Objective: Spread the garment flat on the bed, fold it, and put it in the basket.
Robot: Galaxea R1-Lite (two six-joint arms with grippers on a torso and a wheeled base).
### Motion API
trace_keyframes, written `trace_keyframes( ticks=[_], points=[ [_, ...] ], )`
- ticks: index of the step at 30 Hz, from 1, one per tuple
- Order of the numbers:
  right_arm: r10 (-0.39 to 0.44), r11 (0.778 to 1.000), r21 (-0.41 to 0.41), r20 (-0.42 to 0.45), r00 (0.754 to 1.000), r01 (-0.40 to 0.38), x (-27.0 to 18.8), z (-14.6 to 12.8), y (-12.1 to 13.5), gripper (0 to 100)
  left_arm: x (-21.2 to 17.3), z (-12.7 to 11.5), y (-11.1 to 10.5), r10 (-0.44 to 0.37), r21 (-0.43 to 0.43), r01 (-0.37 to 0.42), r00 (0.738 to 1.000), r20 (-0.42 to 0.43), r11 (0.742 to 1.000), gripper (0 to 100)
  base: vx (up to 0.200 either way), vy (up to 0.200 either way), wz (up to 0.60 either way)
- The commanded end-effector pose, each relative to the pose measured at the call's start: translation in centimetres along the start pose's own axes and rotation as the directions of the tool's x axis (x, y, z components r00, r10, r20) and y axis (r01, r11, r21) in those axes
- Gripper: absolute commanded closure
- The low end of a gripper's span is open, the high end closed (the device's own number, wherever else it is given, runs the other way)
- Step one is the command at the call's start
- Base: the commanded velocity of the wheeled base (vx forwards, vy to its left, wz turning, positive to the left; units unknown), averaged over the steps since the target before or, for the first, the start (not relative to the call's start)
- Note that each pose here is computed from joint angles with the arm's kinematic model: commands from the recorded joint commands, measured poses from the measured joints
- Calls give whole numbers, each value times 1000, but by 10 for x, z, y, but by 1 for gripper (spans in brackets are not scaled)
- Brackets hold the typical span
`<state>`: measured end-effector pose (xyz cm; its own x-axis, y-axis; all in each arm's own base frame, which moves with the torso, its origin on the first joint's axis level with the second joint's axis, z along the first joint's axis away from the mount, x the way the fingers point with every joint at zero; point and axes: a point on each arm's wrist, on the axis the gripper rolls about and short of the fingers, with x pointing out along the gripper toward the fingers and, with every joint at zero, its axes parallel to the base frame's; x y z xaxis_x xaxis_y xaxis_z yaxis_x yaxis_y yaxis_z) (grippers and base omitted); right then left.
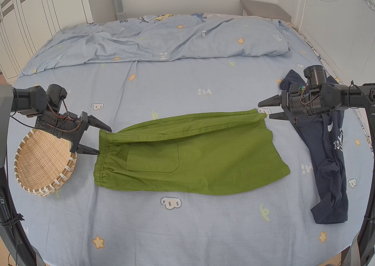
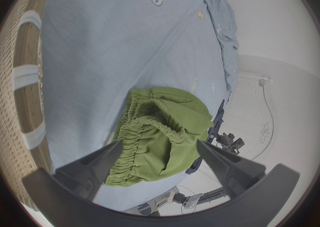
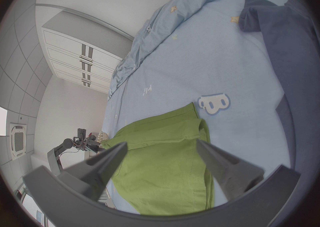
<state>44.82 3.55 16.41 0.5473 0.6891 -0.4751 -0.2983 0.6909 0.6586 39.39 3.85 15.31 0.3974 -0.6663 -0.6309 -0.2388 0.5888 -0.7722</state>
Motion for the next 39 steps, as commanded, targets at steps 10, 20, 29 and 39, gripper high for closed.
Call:
trace_keyframes(
  ticks=[10, 20, 29, 39],
  points=[
    [10, 998, 58, -63, 998, -7, -12, -24, -3, 0, -7, 2, -14, -31, -2, 31, 999, 22, 1000, 0, 0, 0, 0],
    [46, 998, 42, -41, 998, -44, -36, -53, 10, 0, 10, 22, -24, -99, -80, 107, 990, 97, 991, 0, 0, 0, 0],
    [86, 996, 13, -17, 996, -86, -51, -60, 20, 0, 11, 42, -22, -167, -151, 200, 964, 205, 968, 0, 0, 0, 0],
    [79, 997, 21, -14, 997, -79, -53, -60, 16, 0, 19, 40, -9, -147, -193, 183, 971, 187, 964, 0, 0, 0, 0]
  ],
)
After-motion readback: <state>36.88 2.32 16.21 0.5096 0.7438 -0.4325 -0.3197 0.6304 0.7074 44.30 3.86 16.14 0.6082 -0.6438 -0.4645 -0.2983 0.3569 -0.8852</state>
